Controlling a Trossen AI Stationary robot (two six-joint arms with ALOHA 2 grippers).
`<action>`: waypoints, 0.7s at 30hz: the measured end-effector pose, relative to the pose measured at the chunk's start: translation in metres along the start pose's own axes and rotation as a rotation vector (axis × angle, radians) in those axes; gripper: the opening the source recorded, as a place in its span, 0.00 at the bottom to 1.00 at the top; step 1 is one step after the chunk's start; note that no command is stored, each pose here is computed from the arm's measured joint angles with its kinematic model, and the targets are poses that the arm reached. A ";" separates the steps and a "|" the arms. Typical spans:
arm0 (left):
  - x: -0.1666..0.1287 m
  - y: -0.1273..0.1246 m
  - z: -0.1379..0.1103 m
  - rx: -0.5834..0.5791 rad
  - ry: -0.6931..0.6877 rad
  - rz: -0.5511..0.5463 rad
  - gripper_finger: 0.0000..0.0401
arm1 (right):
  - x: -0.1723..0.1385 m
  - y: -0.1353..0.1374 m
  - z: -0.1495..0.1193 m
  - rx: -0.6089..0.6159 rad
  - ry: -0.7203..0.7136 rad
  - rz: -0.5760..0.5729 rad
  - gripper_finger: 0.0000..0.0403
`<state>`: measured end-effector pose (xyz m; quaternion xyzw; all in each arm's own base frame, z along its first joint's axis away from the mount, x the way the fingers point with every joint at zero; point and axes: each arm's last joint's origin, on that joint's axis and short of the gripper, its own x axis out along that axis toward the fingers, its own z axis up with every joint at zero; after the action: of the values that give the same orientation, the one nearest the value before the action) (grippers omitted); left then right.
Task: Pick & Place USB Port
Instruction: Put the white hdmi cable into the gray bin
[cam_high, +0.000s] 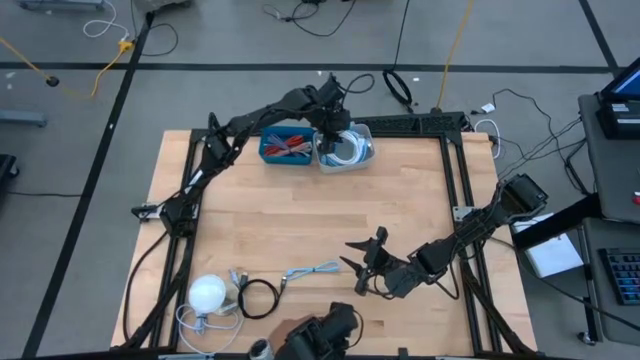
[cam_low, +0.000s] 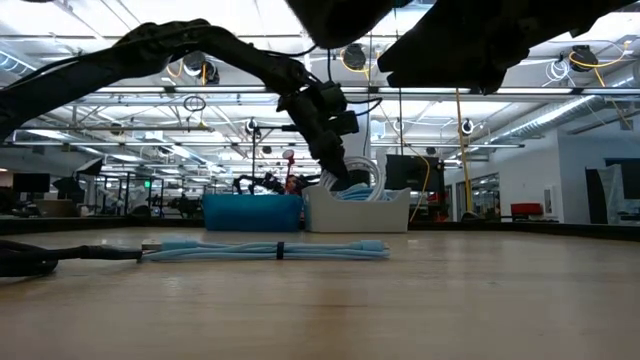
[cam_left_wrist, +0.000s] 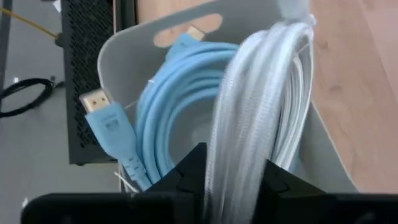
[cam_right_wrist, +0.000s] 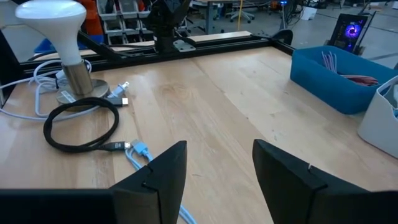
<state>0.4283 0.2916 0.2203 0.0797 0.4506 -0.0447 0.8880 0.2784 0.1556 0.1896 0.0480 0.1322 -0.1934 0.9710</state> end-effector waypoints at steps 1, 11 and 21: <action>0.001 -0.001 0.001 0.002 -0.003 0.002 0.20 | 0.000 0.000 0.000 0.000 0.000 0.000 0.44; 0.009 -0.012 0.024 0.055 0.051 0.231 0.22 | 0.000 0.000 0.000 0.008 0.000 -0.001 0.44; 0.012 -0.019 0.035 0.186 0.177 0.425 0.26 | 0.000 0.000 0.000 0.006 0.002 -0.001 0.44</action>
<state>0.4605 0.2660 0.2293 0.2577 0.4937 0.1088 0.8234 0.2783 0.1554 0.1893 0.0508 0.1326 -0.1944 0.9706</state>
